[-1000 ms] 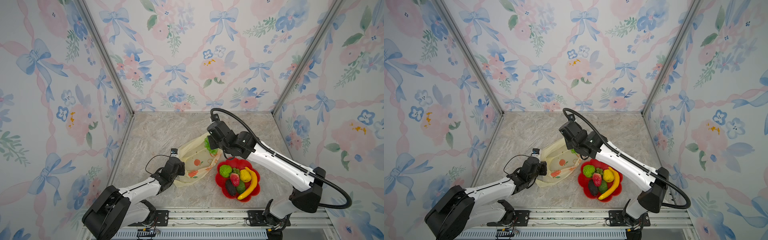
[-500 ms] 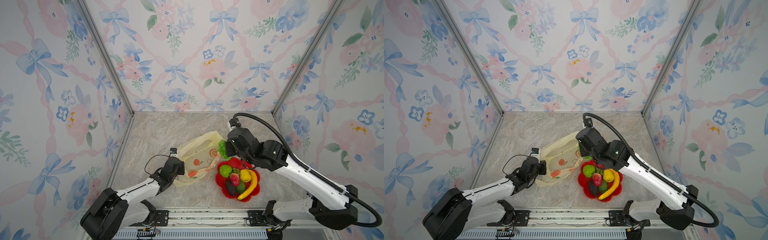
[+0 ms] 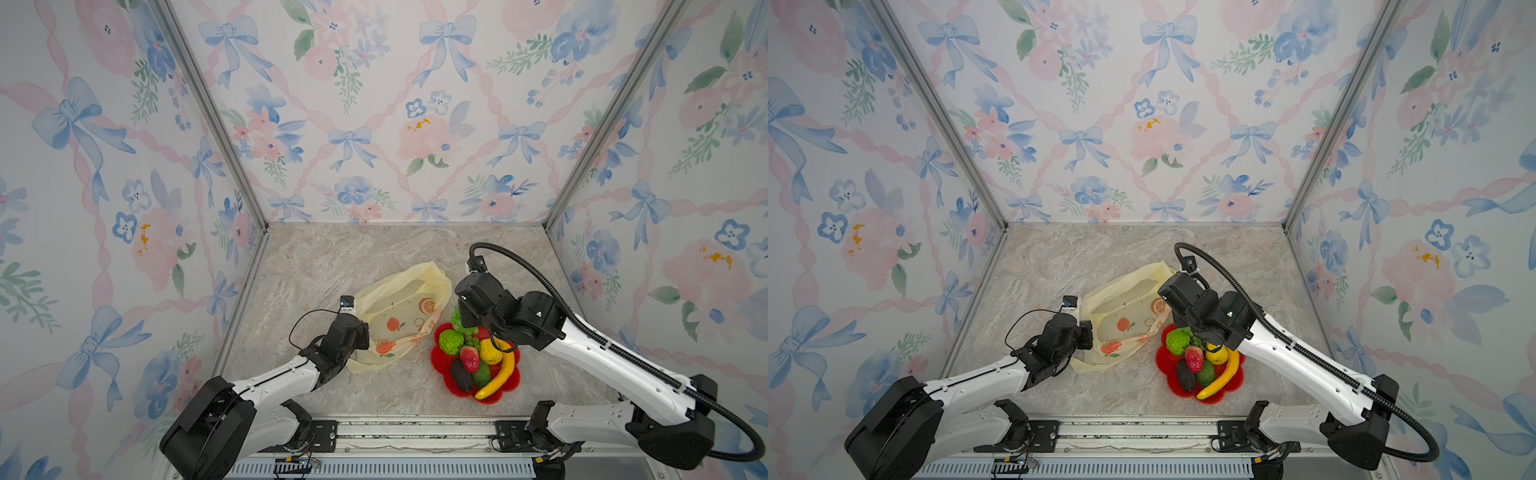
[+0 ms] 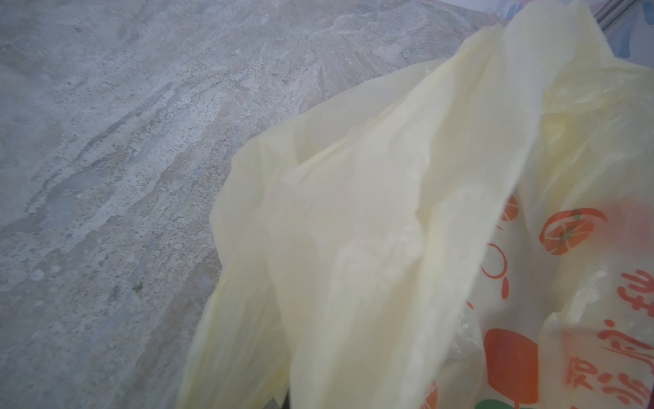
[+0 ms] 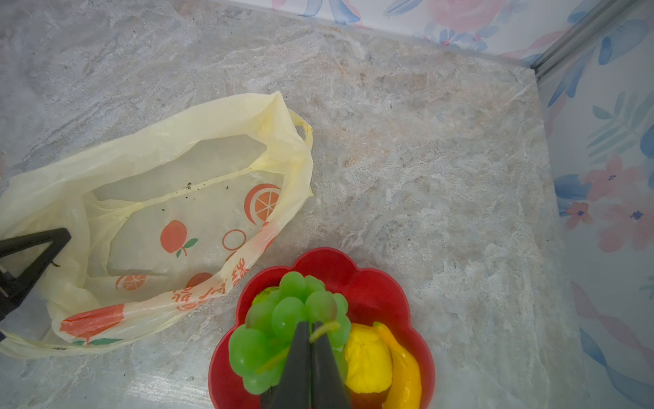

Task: Take fruits out of the plastic bag
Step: Place the fruit on the plate.

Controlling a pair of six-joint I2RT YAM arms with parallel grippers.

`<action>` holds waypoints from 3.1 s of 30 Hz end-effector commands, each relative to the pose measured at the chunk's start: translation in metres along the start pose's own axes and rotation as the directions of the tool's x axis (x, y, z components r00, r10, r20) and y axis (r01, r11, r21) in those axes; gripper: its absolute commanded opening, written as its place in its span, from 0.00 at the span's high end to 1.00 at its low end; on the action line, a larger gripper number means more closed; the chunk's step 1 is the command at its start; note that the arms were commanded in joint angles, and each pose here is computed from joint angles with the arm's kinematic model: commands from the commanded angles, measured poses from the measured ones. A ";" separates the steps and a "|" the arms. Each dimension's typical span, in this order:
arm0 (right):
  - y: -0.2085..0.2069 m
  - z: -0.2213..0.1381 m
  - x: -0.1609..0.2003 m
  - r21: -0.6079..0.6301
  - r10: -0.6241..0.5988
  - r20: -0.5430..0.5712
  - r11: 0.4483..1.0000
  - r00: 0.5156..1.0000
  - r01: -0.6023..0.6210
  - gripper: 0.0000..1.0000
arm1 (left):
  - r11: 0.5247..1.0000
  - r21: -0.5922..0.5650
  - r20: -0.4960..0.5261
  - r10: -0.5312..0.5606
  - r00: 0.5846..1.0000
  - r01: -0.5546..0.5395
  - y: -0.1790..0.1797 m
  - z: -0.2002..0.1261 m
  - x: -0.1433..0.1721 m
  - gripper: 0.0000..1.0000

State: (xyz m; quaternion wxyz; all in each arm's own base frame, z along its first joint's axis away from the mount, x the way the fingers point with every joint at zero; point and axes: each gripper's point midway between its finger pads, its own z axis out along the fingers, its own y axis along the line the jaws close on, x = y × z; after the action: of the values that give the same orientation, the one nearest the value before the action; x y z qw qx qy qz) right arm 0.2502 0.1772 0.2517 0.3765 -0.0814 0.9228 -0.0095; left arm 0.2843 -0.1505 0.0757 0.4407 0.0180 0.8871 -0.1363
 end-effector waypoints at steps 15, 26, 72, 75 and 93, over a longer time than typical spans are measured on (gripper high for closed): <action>0.008 0.033 0.012 0.018 0.064 -0.078 0.998 0.995 -0.062 1.00 | 1.000 -0.010 0.002 0.019 1.000 -0.019 0.001 -0.001 -0.003 0.97; -0.047 0.053 0.054 0.104 0.236 -0.178 0.970 0.955 -0.220 1.00 | 1.000 -0.012 -0.011 0.021 1.000 -0.021 0.001 0.001 0.000 0.97; -0.077 0.065 0.096 0.303 0.207 -0.301 0.946 0.931 -0.113 0.46 | 0.999 -0.017 -0.017 0.032 0.999 -0.032 0.001 0.003 0.001 0.97; -0.085 0.048 0.079 0.358 0.182 -0.223 0.929 0.958 -0.093 0.29 | 0.999 -0.015 -0.004 0.043 0.999 -0.043 0.000 0.001 -0.002 0.98; 0.008 0.063 0.014 0.096 0.067 -0.044 0.993 0.997 -0.063 0.21 | 0.968 -0.140 0.322 0.243 0.915 -0.208 0.001 -0.043 -0.045 1.00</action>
State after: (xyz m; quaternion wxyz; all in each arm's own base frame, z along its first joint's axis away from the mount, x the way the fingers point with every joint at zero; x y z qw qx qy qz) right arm 0.2748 0.1712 0.1901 0.3435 -0.0236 0.9369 -0.0611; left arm 0.2721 -0.1396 0.1212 0.5700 0.0831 0.8159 -0.0503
